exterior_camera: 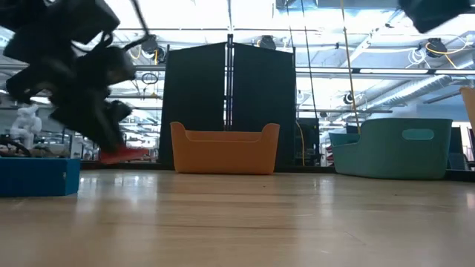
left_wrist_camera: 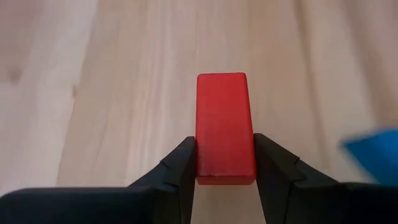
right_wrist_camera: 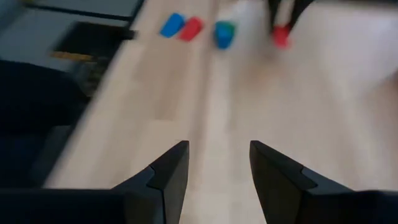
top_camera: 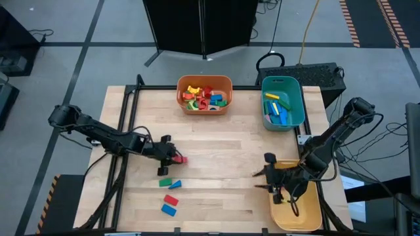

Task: Sort blocks by size
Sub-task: Put the red triangular block into the yellow bin

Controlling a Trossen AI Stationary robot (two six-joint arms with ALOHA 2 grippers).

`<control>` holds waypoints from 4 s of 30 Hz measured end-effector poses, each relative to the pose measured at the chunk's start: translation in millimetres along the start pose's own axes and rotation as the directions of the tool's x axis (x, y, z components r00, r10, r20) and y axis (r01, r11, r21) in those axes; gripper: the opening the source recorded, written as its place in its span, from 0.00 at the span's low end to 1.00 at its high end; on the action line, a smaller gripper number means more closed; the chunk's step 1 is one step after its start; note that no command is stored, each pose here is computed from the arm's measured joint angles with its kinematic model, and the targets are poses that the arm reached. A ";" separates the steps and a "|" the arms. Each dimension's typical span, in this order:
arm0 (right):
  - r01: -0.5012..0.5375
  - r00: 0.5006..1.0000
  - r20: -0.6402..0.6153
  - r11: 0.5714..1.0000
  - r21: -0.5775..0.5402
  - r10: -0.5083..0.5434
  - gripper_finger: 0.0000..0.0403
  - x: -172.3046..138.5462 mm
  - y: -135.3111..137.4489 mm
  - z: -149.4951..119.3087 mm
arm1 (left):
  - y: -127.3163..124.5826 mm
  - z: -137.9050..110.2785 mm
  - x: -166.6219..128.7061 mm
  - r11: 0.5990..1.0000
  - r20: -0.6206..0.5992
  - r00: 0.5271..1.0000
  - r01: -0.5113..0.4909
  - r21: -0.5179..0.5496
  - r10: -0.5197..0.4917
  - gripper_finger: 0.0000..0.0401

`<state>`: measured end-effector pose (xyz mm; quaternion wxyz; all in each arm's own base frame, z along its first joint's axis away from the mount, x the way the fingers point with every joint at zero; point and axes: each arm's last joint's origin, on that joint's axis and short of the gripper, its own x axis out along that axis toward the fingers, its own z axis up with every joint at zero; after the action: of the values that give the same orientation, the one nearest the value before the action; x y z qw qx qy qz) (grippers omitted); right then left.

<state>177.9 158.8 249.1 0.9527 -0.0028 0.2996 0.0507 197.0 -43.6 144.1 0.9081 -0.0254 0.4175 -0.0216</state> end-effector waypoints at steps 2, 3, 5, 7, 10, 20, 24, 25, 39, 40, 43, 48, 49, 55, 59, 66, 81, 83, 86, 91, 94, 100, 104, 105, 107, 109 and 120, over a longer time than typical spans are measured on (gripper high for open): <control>0.070 0.997 0.028 0.994 -0.080 -0.068 0.38 2.1 -5.2 2.6 | 3.0 7.0 0.2 0.999 0.059 0.998 0.034 -0.024 -0.033 0.29; 0.094 0.995 0.038 0.989 -0.115 -0.090 0.39 3.5 -8.0 4.3 | 4.8 10.1 0.1 0.998 0.085 0.995 0.051 -0.034 -0.048 0.29; 0.128 0.991 0.059 0.977 -0.173 -0.119 0.39 6.3 -13.2 8.5 | 7.7 15.9 -0.3 0.995 0.135 0.988 0.083 -0.048 -0.075 0.29; 0.157 0.987 0.071 0.962 -0.223 -0.145 0.39 10.4 -19.1 12.4 | 10.5 20.9 -0.9 0.993 0.179 0.979 0.108 -0.057 -0.096 0.29; 0.200 0.980 0.073 0.934 -0.296 -0.186 0.39 22.3 -27.1 16.1 | 14.3 27.6 -2.2 0.985 0.240 0.963 0.148 -0.086 -0.124 0.29; 0.315 0.945 0.106 0.774 -0.550 -0.310 0.39 86.8 -50.8 21.8 | 22.4 37.9 -1.4 0.950 0.331 0.931 0.229 -0.213 -0.151 0.29; 0.365 0.927 0.167 0.707 -0.606 -0.335 0.39 108.7 -59.6 25.8 | 21.4 40.2 5.2 0.932 0.336 0.924 0.270 -0.240 -0.181 0.29; 0.363 0.928 0.174 0.693 -0.622 -0.330 0.39 113.2 -61.7 26.0 | 20.9 43.0 7.2 0.930 0.333 0.924 0.275 -0.244 -0.186 0.29; 0.242 0.968 0.120 0.684 -0.688 -0.221 0.39 157.6 -75.7 37.7 | 14.7 88.8 37.2 0.924 0.311 0.906 0.347 -0.158 -0.287 0.30; 0.232 0.970 0.111 0.683 -0.693 -0.217 0.39 159.7 -76.0 36.4 | 14.3 91.4 39.9 0.923 0.304 0.905 0.354 -0.151 -0.297 0.30; 0.215 0.974 0.102 0.685 -0.697 -0.203 0.39 163.6 -75.4 36.3 | 13.0 99.0 47.6 0.923 0.296 0.900 0.366 -0.120 -0.319 0.30; 0.180 0.982 0.090 0.705 -0.686 -0.163 0.38 164.7 -73.9 35.7 | 11.5 110.0 58.5 0.916 0.289 0.891 0.389 -0.094 -0.349 0.30; 0.170 0.984 0.080 0.710 -0.683 -0.158 0.38 164.7 -73.9 34.8 | 11.2 111.7 60.6 0.915 0.289 0.890 0.394 -0.092 -0.354 0.30; 0.156 0.986 0.062 0.714 -0.682 -0.156 0.28 164.9 -73.9 32.8 | 10.5 116.8 66.1 0.913 0.284 0.885 0.402 -0.069 -0.368 0.30; 0.152 0.986 0.057 0.716 -0.681 -0.155 0.17 164.9 -73.6 32.2 | 10.6 117.7 65.8 0.915 0.288 0.884 0.400 -0.058 -0.368 0.30; 0.151 0.986 0.055 0.707 -0.690 -0.157 0.09 164.7 -72.7 31.8 | 10.6 118.2 65.7 0.924 0.296 0.885 0.382 -0.019 -0.360 0.30; 0.214 0.965 0.031 0.715 -0.666 -0.260 0.08 162.5 -67.9 26.9 | 14.0 118.7 65.8 0.919 0.296 0.894 0.380 -0.107 -0.336 0.40; 0.212 0.965 0.023 0.721 -0.659 -0.262 0.08 161.9 -67.6 26.4 | 15.1 120.3 62.5 0.912 0.304 0.886 0.396 -0.105 -0.350 0.40; 0.182 0.966 -0.020 0.731 -0.658 -0.259 0.08 158.2 -65.9 22.4 | 18.3 124.3 54.3 0.902 0.325 0.870 0.421 -0.095 -0.372 0.40; 0.172 0.970 -0.027 0.756 -0.632 -0.243 0.08 145.4 -62.2 27.0 | 19.0 131.1 43.1 0.901 0.374 0.848 0.429 -0.066 -0.376 0.42; 0.149 0.967 -0.072 0.776 -0.613 -0.244 0.08 135.4 -59.7 25.0 | 20.9 133.5 38.5 0.903 0.389 0.844 0.425 -0.064 -0.369 0.49; 0.118 0.966 -0.135 0.836 -0.535 -0.222 0.08 99.1 -50.3 27.0 | 23.9 118.3 40.6 0.908 0.239 0.906 0.390 -0.150 -0.350 0.58; 0.098 0.970 -0.158 0.890 -0.445 -0.186 0.08 68.1 -43.3 28.7 | 25.9 107.5 43.0 0.932 0.138 0.952 0.299 -0.205 -0.275 0.59; 0.092 0.971 -0.164 0.903 -0.419 -0.175 0.08 59.4 -41.7 28.6 | 26.7 105.4 43.5 0.937 0.119 0.959 0.278 -0.213 -0.257 0.59; 0.086 0.974 -0.164 0.929 -0.359 -0.153 0.09 43.5 -38.9 29.2 | 27.6 102.9 43.9 0.942 0.095 0.967 0.252 -0.221 -0.236 0.59; 0.059 0.981 -0.158 0.954 -0.294 -0.110 0.09 26.4 -36.6 30.4 | 27.1 101.8 44.1 0.943 0.084 0.968 0.249 -0.220 -0.235 0.59; -0.158 0.938 -0.284 0.974 0.160 0.199 0.10 -30.8 -22.5 17.7 | 10.3 91.3 45.1 0.965 -0.015 0.980 0.195 -0.176 -0.200 0.59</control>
<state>165.1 134.2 280.6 0.8861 0.0813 0.4414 0.1156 295.9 -33.5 168.6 0.8887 -0.1456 0.4281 -0.0758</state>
